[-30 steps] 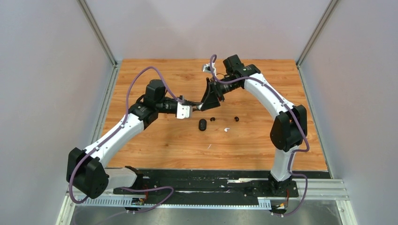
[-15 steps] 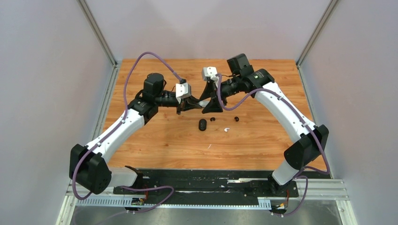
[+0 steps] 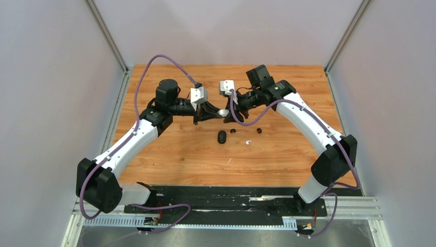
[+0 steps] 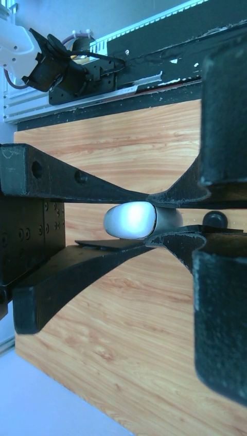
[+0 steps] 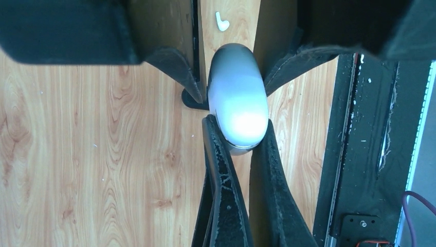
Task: Insert the wireless bluetooth earbuds into the charging case
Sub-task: Pick up the charging case at the center of the board, then open the charging case.
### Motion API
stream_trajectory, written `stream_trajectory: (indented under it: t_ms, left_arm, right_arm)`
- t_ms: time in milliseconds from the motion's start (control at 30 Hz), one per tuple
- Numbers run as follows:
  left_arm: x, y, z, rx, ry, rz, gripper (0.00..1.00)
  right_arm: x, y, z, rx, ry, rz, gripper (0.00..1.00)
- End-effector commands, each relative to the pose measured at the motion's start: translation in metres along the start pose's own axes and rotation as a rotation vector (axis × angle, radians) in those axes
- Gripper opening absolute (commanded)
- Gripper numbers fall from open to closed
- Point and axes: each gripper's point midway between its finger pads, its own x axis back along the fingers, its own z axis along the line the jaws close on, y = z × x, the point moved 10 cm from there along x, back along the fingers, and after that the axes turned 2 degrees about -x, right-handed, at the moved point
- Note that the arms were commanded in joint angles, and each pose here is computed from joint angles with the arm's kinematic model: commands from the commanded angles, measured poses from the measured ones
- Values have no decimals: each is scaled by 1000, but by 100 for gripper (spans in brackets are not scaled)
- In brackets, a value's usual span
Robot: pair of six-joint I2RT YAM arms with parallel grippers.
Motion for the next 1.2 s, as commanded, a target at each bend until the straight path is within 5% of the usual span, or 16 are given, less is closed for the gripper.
stream_trajectory:
  t_ms: [0, 233, 567, 900, 1033, 1167]
  left_arm:
    - [2, 18, 1, -56, -14, -49, 0]
    - [3, 13, 0, -63, -25, -13, 0]
    - [1, 13, 2, -53, -33, -4, 0]
    - [0, 10, 4, -35, -47, 12, 0]
    - [-1, 9, 4, -32, -50, 14, 0]
    - [-1, 8, 5, -29, -49, 15, 0]
  right_arm:
    - [8, 11, 2, 46, -41, -24, 36]
    - [16, 21, 2, 9, -71, -45, 47]
    - [23, 26, -1, -3, -106, -62, 37]
    - [32, 35, -1, -3, -148, -76, 50]
    - [33, 37, 0, -2, -145, -84, 42]
    - [33, 36, -1, -7, -136, -88, 19]
